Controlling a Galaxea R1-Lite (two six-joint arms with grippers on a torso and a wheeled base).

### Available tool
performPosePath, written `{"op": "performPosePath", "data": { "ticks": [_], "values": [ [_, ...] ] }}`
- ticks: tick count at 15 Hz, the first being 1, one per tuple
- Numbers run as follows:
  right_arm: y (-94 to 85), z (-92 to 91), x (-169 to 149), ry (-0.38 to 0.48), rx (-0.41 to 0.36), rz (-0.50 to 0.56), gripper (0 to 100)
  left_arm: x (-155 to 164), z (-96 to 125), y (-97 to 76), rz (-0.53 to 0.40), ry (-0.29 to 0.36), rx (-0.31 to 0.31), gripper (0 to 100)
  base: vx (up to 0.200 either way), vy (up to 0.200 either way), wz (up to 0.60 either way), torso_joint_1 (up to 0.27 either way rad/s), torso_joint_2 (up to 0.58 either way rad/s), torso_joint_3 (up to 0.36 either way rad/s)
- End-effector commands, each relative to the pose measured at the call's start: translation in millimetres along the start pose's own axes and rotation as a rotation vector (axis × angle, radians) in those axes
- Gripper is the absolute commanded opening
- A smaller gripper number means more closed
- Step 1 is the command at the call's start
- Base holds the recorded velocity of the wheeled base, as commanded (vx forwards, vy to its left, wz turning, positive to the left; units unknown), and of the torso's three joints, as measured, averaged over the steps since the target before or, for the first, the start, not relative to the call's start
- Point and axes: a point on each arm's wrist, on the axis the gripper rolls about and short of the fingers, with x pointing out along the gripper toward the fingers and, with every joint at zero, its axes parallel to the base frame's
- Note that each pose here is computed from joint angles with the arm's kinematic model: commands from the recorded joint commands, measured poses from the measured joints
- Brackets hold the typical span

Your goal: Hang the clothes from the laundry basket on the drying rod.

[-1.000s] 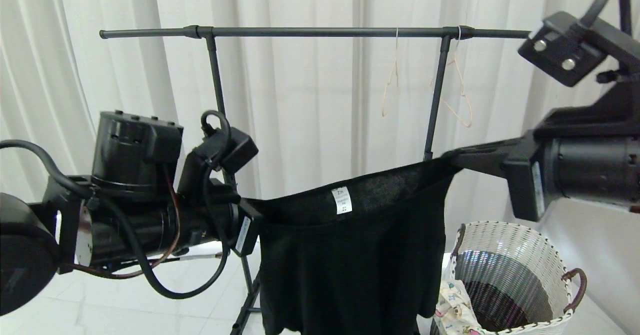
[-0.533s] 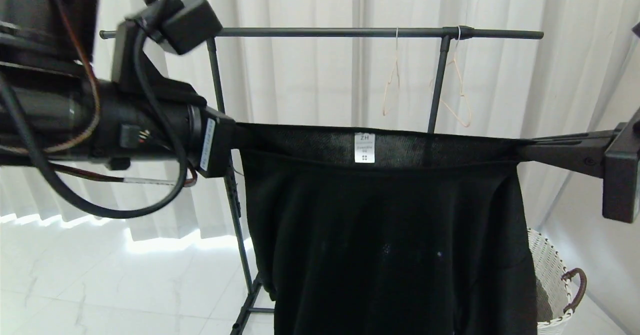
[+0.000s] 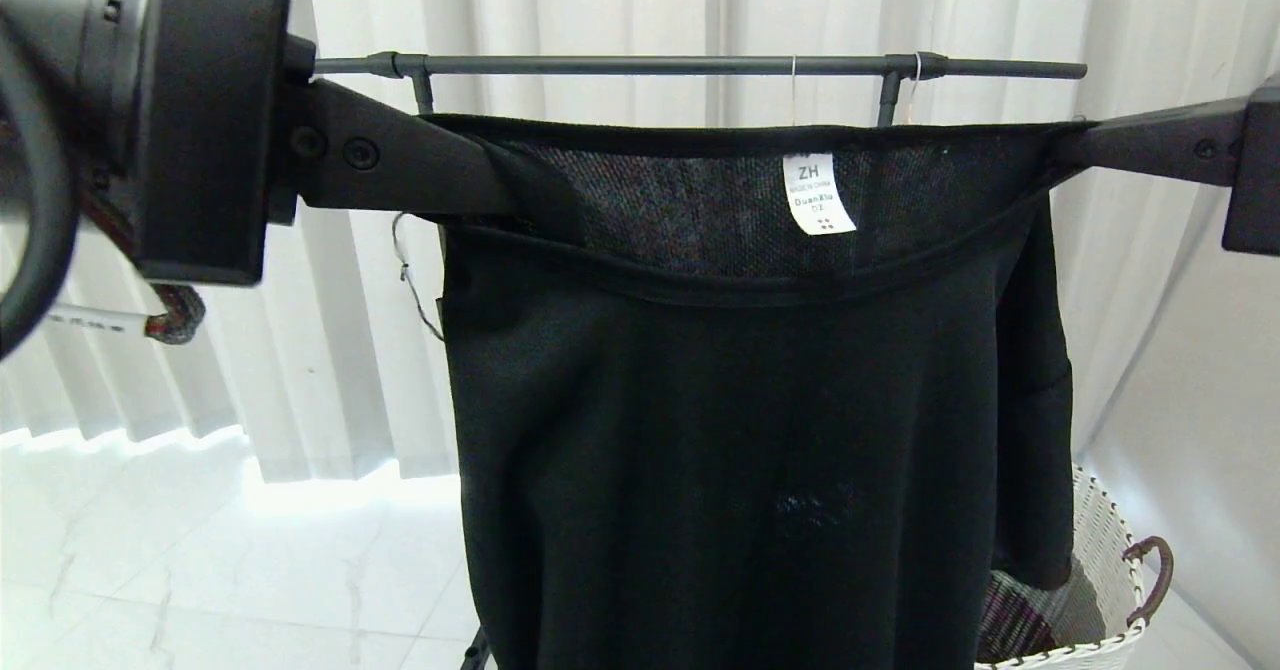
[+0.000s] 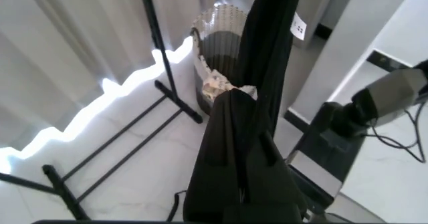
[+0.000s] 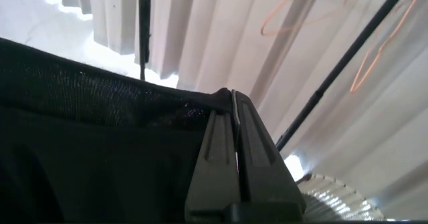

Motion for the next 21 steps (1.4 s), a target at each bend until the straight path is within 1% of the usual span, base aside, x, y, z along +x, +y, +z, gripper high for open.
{"op": "performPosePath", "data": {
  "ticks": [1,2,3,6,12,13,14,16,17,18,19,20,21],
  "values": [
    [1.7,3.4,10,0.006,-0.005,0.008,0,1,0,1.8,0.042,0.003,0.034,0,0.000,0.000,0.00,0.000,0.00,0.000],
    [1.7,3.6,10,0.004,-0.005,0.011,0,1,0,4.5,0.067,0.001,0.047,0,0.000,0.000,0.00,0.000,0.00,0.000],
    [1.7,2.9,9,0.007,-0.005,0.012,0,0,1,8.0,0.091,-0.001,0.074,0,0.000,0.000,0.00,0.000,0.00,0.000],
    [1.7,2.9,9,0.007,-0.005,0.012,0,0,-1,12.3,0.109,0.006,0.070,0,0.000,0.000,0.00,0.000,0.00,0.000],
    [-0.2,1.3,10,0.014,-0.003,0.001,0,3,-2,13.2,0.110,0.008,0.077,0,0.000,0.000,0.00,0.000,0.00,0.000],
    [-0.4,1.2,8,0.014,-0.001,0.003,0,4,-1,13.6,0.112,-0.002,0.083,0,0.000,0.000,0.00,0.000,0.00,0.000],
    [-1.5,-0.3,1,0.033,-0.003,0.009,0,9,3,17.0,0.122,-0.023,0.086,0,0.000,0.000,0.00,0.000,0.00,0.000],
    [-2.1,-3.2,-13,0.060,-0.006,0.066,0,21,6,22.8,0.135,-0.031,0.101,0,0.000,0.000,0.00,0.000,0.00,0.000],
    [-2.5,-4.6,-21,0.072,-0.007,0.097,0,30,6,26.6,0.141,-0.020,0.113,0,0.000,0.000,0.00,0.000,0.00,0.000],
    [-2.5,-5.1,-28,0.075,-0.007,0.128,0,35,4,30.3,0.146,-0.008,0.108,0,0.000,0.000,0.00,0.000,0.00,0.000],
    [-0.6,-5.5,-37,0.071,-0.005,0.192,0,43,3,33.3,0.149,-0.010,0.099,0,0.000,0.000,0.00,0.000,0.00,0.000],
    [2.4,-6.2,-46,0.068,-0.007,0.265,0,50,5,35.7,0.149,-0.042,0.103,0,0.000,0.000,0.00,0.000,0.00,0.000],
    [5.9,-9.3,-51,0.094,-0.013,0.325,0,60,7,37.6,0.130,-0.078,0.110,0,0.000,0.000,0.00,0.000,0.00,0.000]
  ]
}}
